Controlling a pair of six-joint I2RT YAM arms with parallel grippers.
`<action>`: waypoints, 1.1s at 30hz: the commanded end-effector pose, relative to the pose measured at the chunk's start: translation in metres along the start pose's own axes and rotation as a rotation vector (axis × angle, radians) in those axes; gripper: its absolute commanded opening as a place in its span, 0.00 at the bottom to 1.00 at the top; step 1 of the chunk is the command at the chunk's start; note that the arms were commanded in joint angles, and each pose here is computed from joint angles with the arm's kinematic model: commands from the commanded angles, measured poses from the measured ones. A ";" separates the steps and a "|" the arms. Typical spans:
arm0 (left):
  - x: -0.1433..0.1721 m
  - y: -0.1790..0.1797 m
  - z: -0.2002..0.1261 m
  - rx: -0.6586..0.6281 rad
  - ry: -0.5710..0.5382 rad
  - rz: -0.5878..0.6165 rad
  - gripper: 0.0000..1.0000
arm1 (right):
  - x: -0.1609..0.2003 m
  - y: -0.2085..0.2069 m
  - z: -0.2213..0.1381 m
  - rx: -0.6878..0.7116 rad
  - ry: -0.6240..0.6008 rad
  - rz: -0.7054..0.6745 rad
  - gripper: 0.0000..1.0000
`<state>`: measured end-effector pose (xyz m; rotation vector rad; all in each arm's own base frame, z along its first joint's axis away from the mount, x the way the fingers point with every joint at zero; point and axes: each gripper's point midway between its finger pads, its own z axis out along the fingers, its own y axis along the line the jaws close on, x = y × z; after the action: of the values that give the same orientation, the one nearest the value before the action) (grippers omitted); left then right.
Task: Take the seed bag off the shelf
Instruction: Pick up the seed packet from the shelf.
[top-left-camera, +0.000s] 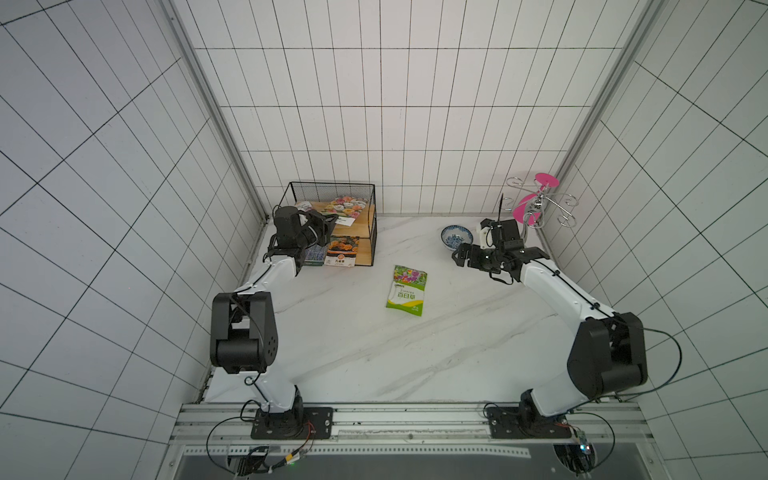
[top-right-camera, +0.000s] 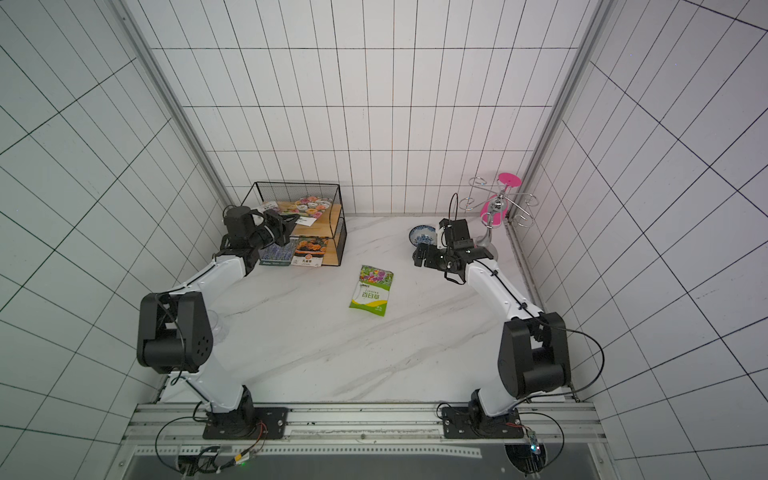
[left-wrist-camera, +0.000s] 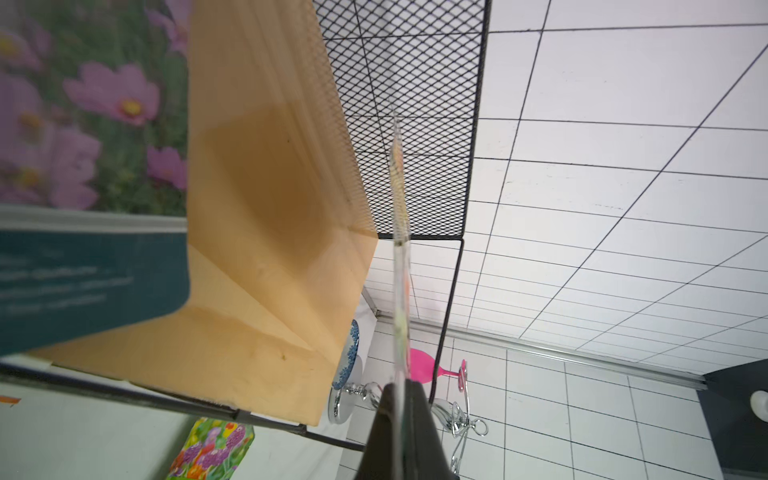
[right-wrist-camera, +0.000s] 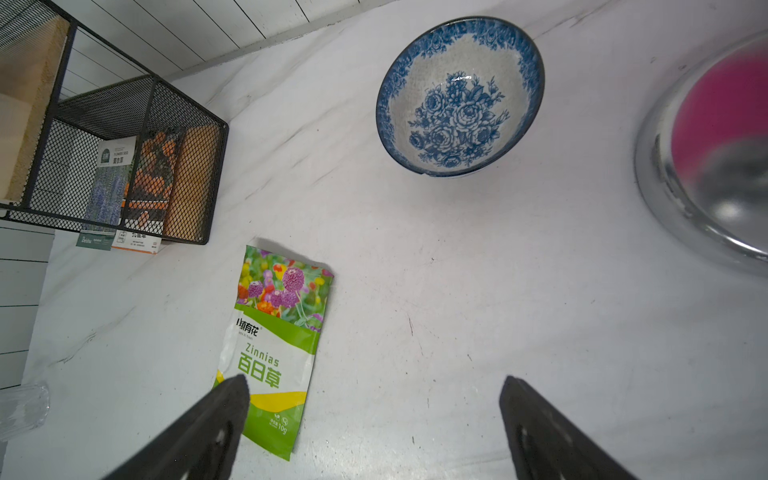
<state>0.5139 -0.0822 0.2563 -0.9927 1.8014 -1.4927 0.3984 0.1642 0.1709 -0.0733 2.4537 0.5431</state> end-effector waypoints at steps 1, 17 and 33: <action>-0.003 -0.036 -0.003 0.073 0.014 0.041 0.00 | 0.001 -0.001 -0.002 0.005 0.001 -0.005 0.99; 0.048 -0.003 -0.086 -0.079 0.046 0.088 0.00 | 0.005 -0.004 -0.001 0.009 0.006 -0.005 0.99; 0.126 0.128 -0.139 -0.391 0.278 0.057 0.00 | 0.015 -0.006 0.005 0.004 0.028 0.012 0.99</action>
<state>0.3277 -0.0955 0.1870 -0.9496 2.2722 -1.3400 0.3949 0.1632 0.1629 -0.0708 2.4705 0.5408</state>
